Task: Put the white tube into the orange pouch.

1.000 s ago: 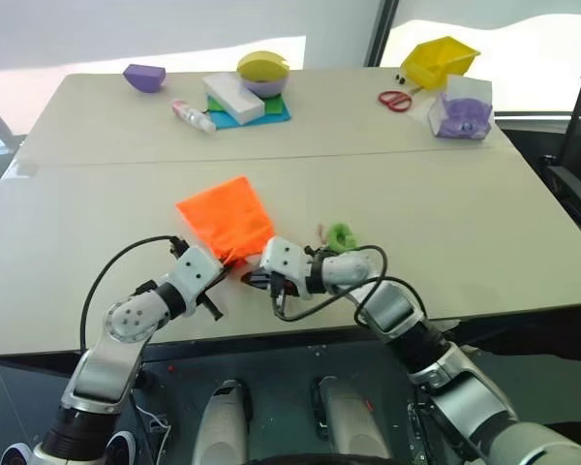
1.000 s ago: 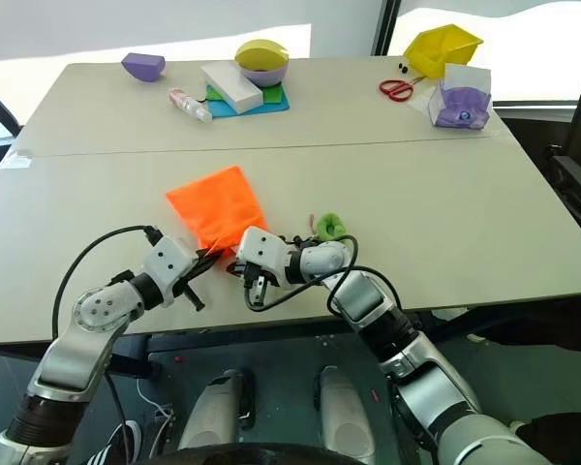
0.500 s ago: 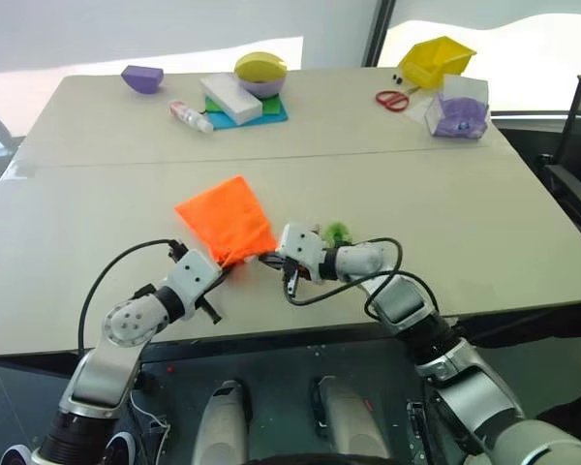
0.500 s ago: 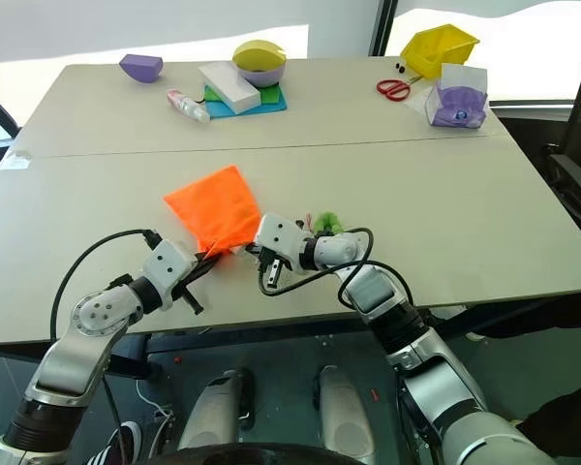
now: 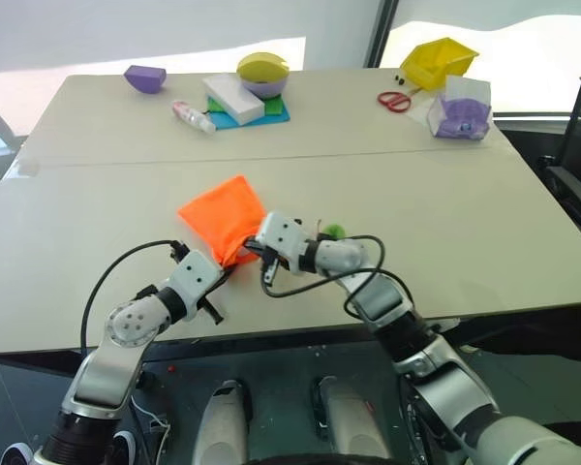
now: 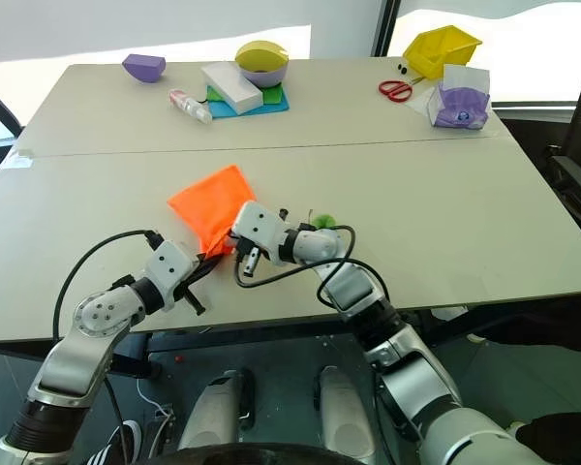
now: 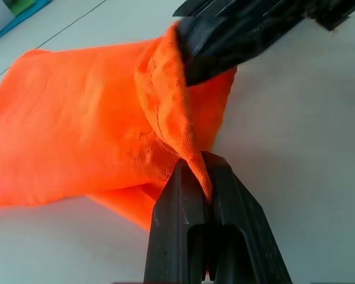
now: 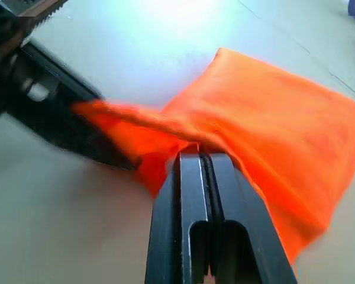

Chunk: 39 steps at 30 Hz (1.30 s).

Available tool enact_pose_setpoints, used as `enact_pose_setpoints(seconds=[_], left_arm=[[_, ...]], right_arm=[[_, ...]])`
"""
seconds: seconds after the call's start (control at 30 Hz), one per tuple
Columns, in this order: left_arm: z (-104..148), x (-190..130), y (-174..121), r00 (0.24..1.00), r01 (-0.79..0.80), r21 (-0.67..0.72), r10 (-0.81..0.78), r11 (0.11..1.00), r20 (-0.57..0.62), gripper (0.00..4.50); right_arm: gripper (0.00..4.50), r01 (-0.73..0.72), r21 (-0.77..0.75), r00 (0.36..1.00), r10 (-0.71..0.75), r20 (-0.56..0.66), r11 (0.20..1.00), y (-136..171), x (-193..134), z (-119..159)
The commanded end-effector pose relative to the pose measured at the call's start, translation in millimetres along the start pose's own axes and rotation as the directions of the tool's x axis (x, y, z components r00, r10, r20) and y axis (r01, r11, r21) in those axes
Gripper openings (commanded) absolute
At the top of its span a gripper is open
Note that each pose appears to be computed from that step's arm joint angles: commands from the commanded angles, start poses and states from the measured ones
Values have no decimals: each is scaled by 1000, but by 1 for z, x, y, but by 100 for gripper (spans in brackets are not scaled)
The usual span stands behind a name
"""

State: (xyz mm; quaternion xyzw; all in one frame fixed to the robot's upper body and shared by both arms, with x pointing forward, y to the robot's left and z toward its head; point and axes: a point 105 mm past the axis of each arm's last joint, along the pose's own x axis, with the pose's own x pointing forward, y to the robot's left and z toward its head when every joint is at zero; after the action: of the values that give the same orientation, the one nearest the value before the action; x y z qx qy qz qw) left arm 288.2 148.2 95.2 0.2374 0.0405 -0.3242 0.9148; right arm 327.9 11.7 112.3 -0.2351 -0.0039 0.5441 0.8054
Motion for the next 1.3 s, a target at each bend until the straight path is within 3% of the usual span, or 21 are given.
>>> enact_pose_setpoints(seconds=[0.03,0.13,0.27,0.37,0.5,0.6,0.73,1.0,1.1,1.3], left_arm=[[11,-1,0,999,-5,28,4,1000,39,0],[11,0,1,999,-4,31,2,1000,39,0],[11,0,1,999,0,32,-1,999,39,0],[7,-2,0,1000,11,29,-12,1000,26,0],[6,-1,3,1000,12,25,-13,1000,19,0],[9,2,4,999,19,44,-20,999,31,0],[9,3,3,999,22,44,-23,999,32,0],[9,0,4,999,16,50,-18,999,30,0],[8,-1,3,999,15,49,-16,999,27,0],[3,-5,9,1000,-6,-8,6,1000,7,0]], right_arm=[[2,-155,35,987,153,57,987,20,-22,15],[84,-192,75,979,186,83,978,20,-44,24],[274,-163,73,984,157,78,984,10,-62,30],[429,58,23,998,-57,-8,998,-37,-82,17],[429,198,-16,976,-199,-87,980,-71,-96,0],[429,226,-63,956,-233,-179,972,-84,-103,-22],[429,178,150,969,-146,-201,973,-74,-97,-44],[429,177,164,953,-128,-274,970,-73,-96,-64],[349,154,193,960,-100,-261,969,-68,-98,-63],[39,144,212,969,-95,-227,967,-68,-105,-54]])
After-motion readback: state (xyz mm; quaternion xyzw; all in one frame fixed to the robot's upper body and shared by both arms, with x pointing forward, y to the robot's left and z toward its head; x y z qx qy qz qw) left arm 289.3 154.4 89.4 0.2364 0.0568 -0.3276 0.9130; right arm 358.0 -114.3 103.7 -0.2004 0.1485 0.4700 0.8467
